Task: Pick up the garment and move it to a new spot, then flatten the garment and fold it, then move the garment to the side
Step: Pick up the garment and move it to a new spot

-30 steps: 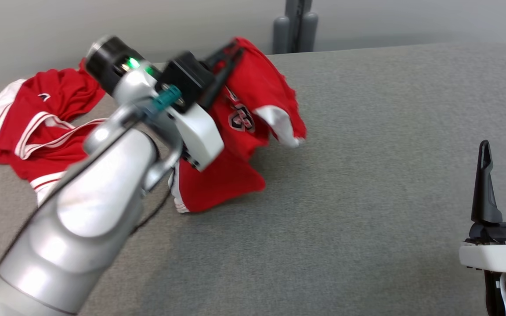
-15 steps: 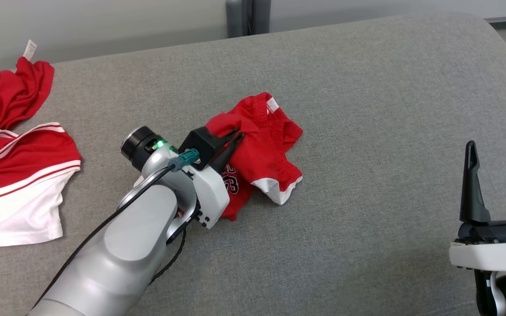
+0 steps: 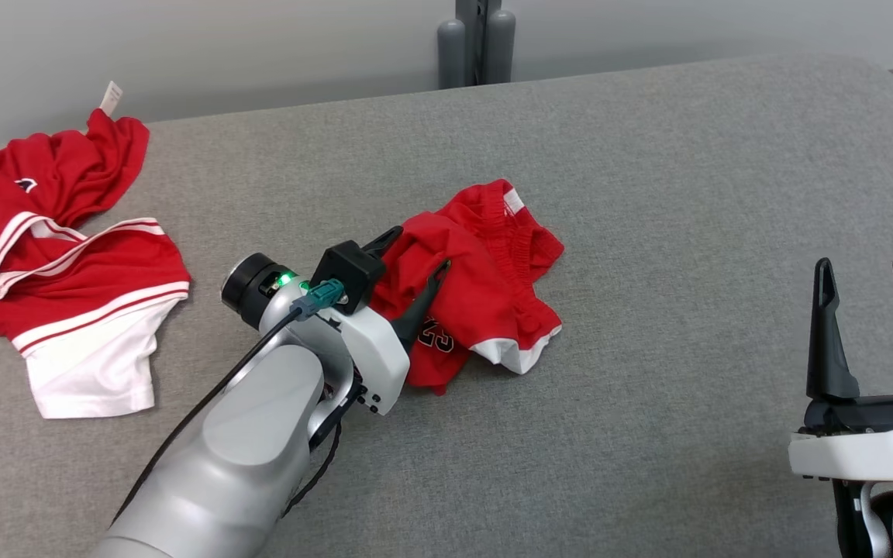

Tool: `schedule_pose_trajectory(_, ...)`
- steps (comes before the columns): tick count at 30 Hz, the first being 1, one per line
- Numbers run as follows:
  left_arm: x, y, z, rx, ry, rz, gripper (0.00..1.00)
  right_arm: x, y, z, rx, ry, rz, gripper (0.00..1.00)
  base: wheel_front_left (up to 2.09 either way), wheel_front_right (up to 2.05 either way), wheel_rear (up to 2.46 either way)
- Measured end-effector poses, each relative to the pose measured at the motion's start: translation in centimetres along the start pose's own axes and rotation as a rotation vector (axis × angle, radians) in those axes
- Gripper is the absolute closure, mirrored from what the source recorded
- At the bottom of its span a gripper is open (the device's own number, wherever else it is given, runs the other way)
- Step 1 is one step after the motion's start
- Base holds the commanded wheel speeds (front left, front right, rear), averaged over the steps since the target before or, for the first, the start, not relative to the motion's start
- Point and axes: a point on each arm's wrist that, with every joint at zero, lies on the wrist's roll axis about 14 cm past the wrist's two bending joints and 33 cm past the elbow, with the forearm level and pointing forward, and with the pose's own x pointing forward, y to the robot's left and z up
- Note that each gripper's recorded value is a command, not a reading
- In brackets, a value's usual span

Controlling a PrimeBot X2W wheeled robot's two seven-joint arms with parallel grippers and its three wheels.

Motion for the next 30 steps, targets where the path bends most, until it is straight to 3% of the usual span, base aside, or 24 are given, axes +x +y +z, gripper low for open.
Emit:
schedule_pose_trajectory(9, -4.3, 2.8, 1.8, -0.123, -0.119, 0.219, 0.00, -0.2, 2.0, 0.6, 0.021, -0.017, 0.055, 0.00, 0.00, 0.00, 0.00)
schedule_pose_trajectory(18, -12.3, 5.7, 0.9, -0.218, -0.208, 0.511, 0.00, -0.8, 3.6, 1.8, 0.030, -0.045, 0.104, 0.00, 0.00, 0.00, 0.00)
schedule_pose_trajectory(30, -21.2, 7.0, -0.7, -0.239, -0.262, 0.781, 0.00, -2.2, 5.3, 1.5, 0.050, -0.023, 0.155, 0.00, 0.00, 0.00, 0.00)
